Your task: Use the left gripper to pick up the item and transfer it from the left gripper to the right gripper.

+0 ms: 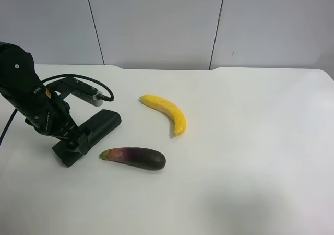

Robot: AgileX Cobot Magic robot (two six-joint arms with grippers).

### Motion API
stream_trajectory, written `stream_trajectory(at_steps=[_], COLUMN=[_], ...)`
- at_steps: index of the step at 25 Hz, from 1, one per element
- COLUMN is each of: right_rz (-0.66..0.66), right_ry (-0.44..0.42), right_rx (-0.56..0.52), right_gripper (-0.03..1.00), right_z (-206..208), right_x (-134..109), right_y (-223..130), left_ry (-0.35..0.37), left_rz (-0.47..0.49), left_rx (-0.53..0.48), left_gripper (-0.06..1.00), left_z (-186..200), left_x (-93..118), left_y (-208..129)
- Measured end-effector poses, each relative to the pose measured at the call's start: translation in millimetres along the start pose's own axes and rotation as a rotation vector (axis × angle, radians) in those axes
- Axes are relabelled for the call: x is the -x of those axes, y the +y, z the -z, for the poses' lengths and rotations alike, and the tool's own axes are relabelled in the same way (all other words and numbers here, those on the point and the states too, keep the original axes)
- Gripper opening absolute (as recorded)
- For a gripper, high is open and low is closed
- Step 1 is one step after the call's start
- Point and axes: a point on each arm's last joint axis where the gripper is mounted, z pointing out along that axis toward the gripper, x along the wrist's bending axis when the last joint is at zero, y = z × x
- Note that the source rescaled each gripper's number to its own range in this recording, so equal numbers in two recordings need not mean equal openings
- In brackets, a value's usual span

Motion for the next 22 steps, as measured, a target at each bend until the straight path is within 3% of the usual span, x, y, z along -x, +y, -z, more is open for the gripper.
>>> stream_trajectory(at_steps=[17, 19, 22], right_rz=[0.0, 0.0, 0.0], right_ry=[0.0, 0.0, 0.0], right_rx=[0.0, 0.0, 0.0], right_gripper=[1.0, 1.0, 1.0], right_z=[0.0, 0.0, 0.0], right_x=[0.0, 0.0, 0.0], right_y=[0.0, 0.0, 0.0], left_ry=[0.002, 0.002, 0.002], left_rz=[-0.015, -0.014, -0.013], left_rx=[-0.036, -0.032, -0.034], left_gripper=[0.97, 0.85, 0.51], left_z=[-39.5, -39.7, -40.1], left_x=[-1.1, -1.2, -1.2], left_y=[-0.4, -0.1, -0.2])
